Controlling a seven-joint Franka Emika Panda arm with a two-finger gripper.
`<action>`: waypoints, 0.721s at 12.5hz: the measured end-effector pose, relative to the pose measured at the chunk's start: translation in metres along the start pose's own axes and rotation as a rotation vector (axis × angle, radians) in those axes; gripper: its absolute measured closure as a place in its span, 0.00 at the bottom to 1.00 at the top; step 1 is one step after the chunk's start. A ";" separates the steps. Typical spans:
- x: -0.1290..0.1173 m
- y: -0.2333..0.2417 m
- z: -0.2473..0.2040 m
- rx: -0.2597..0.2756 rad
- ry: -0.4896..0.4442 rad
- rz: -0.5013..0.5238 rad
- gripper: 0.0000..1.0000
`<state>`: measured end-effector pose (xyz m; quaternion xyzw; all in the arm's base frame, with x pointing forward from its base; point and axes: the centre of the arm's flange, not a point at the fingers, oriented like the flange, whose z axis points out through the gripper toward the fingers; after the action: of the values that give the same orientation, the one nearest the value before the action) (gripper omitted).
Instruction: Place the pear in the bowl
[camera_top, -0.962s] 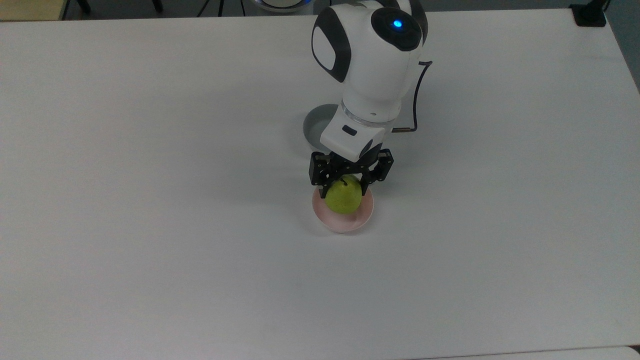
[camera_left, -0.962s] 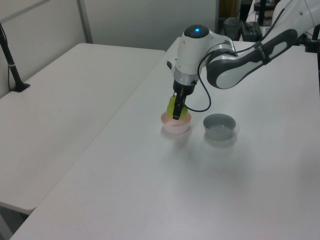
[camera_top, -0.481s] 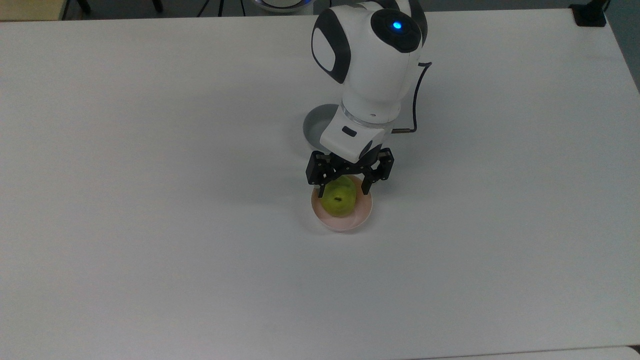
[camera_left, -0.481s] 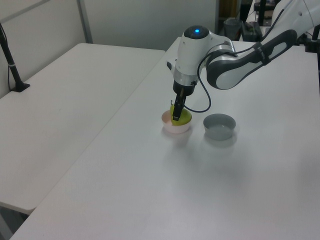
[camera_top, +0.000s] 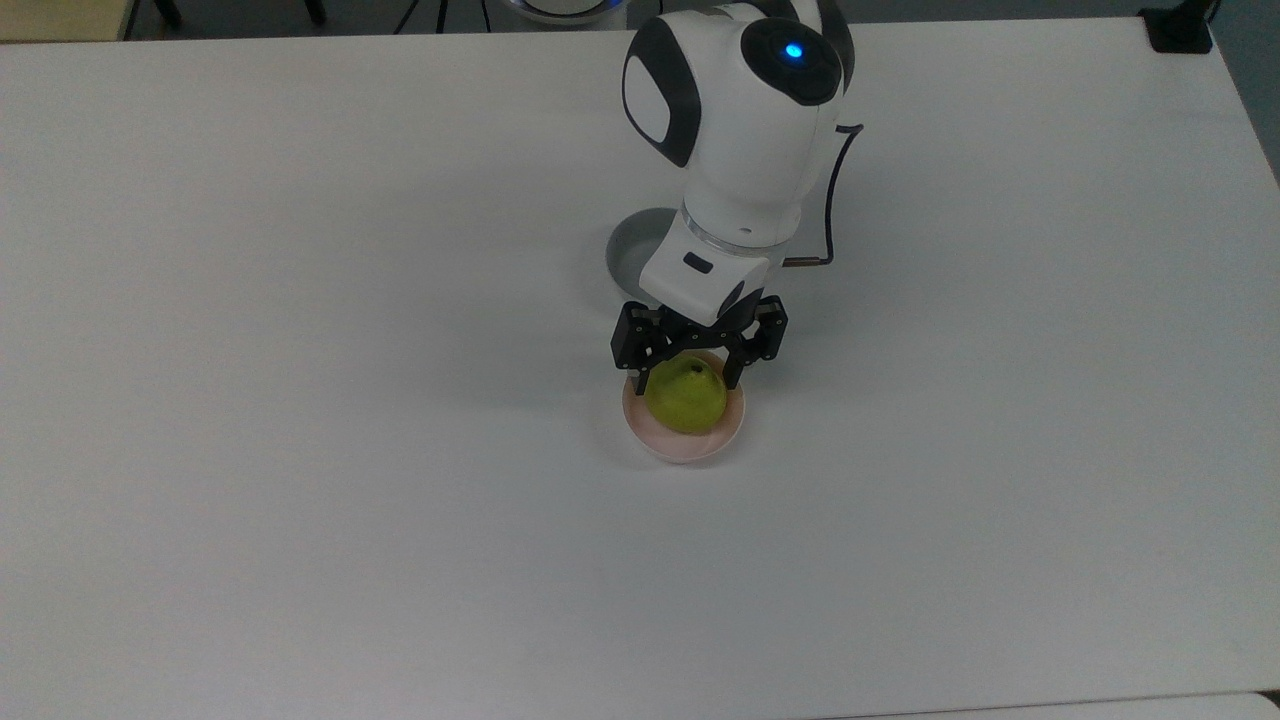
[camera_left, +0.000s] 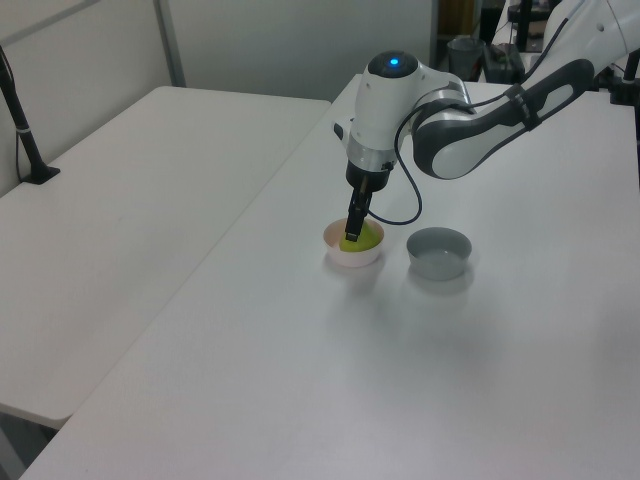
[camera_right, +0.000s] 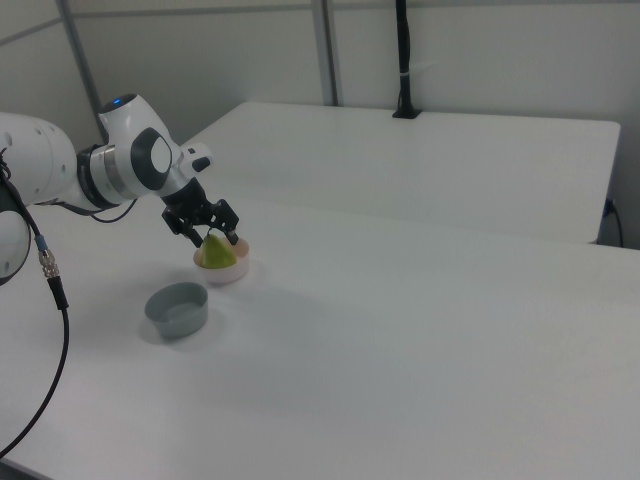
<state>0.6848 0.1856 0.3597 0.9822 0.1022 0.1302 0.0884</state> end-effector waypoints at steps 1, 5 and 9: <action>0.000 0.000 0.000 0.000 0.000 0.000 0.05; 0.003 0.006 -0.014 -0.009 0.001 0.013 0.00; 0.006 0.026 -0.080 -0.015 -0.054 0.081 0.00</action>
<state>0.6735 0.1734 0.4426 0.9880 0.0591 0.1079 0.0931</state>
